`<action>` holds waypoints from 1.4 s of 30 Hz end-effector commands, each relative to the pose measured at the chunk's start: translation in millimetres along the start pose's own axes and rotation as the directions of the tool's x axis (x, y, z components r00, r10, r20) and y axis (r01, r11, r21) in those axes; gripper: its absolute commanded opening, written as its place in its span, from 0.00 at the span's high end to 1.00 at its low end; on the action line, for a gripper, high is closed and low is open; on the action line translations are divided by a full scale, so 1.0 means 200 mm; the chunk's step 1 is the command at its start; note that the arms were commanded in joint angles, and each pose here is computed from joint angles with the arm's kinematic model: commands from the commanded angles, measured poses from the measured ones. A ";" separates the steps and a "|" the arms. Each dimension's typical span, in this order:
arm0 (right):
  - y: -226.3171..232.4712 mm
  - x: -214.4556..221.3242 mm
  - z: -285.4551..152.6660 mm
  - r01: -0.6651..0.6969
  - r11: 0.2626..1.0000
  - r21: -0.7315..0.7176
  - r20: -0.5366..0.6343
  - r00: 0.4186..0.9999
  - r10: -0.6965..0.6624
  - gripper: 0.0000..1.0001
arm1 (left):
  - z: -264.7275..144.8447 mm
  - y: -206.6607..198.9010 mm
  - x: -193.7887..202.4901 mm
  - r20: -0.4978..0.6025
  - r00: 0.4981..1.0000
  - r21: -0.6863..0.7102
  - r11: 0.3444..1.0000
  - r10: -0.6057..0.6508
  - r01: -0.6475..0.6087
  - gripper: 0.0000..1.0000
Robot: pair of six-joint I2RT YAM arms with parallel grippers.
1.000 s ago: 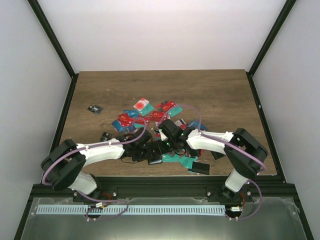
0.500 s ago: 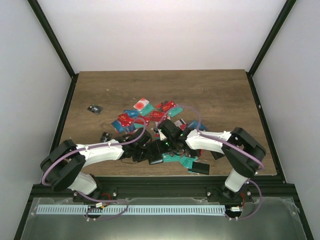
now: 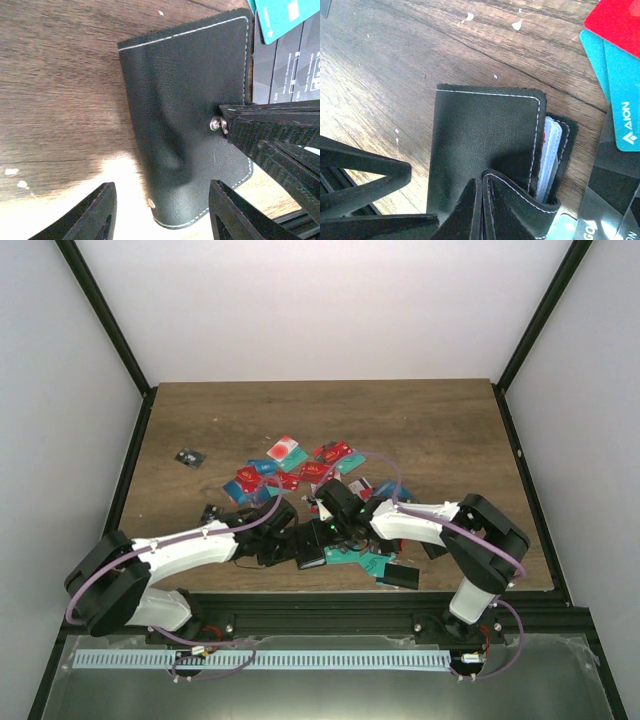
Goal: Put the credit cards into the card holder
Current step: Close the card holder at the center of the board.
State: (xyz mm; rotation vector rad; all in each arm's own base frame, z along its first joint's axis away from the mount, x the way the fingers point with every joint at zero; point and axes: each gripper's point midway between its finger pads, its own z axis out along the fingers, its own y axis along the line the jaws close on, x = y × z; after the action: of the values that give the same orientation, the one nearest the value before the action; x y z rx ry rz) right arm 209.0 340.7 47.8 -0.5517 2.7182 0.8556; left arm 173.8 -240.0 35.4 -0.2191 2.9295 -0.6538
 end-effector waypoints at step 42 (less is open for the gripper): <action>-0.39 0.40 0.21 -0.052 0.925 0.375 -0.104 0.990 0.098 0.99 | 0.11 0.05 -0.07 -0.018 1.000 0.020 1.000 0.009 -0.008 0.74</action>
State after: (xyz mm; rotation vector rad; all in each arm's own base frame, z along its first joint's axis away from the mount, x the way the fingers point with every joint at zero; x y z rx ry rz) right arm 212.8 345.9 37.6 -0.4411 2.6746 0.7875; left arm 189.0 -233.8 20.8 -0.2256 2.9563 -0.6651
